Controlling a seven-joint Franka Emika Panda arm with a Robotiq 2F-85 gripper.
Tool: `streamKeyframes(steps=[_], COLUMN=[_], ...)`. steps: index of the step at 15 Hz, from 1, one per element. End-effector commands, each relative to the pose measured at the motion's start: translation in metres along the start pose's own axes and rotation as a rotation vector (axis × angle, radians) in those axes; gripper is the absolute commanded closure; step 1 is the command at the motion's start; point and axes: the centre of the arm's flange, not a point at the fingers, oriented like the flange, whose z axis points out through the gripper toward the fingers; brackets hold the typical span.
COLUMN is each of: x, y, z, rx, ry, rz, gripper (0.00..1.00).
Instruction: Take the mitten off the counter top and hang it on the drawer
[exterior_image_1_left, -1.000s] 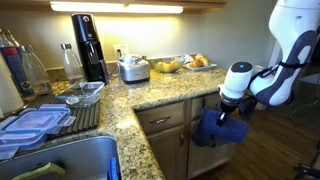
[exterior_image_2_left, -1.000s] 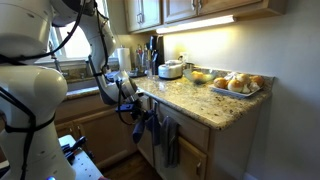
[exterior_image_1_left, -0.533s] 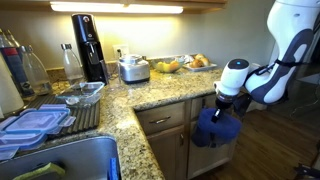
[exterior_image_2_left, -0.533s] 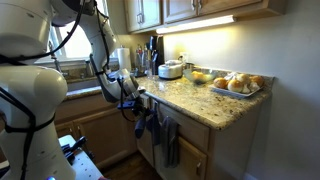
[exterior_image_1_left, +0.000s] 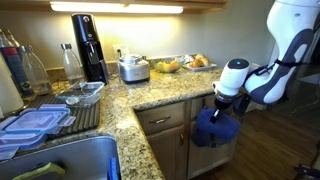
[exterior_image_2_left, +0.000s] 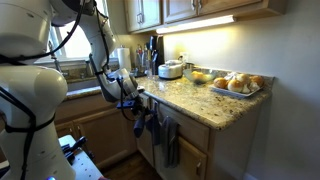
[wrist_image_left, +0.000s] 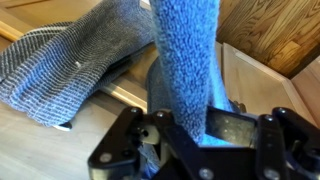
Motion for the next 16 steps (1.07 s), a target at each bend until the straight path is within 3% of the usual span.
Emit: streamKeyframes(steps=[1,7,16], x=[0.003,0.007,-0.003], y=[-0.01,-0.021,-0.002], z=[-0.016,-0.015,0.034], rx=[0.027,0.027,0.048], ry=[0.029,0.032,-0.058], rz=[-0.047,-0.081,-0.027], gripper=[0.97,0.98,0.98])
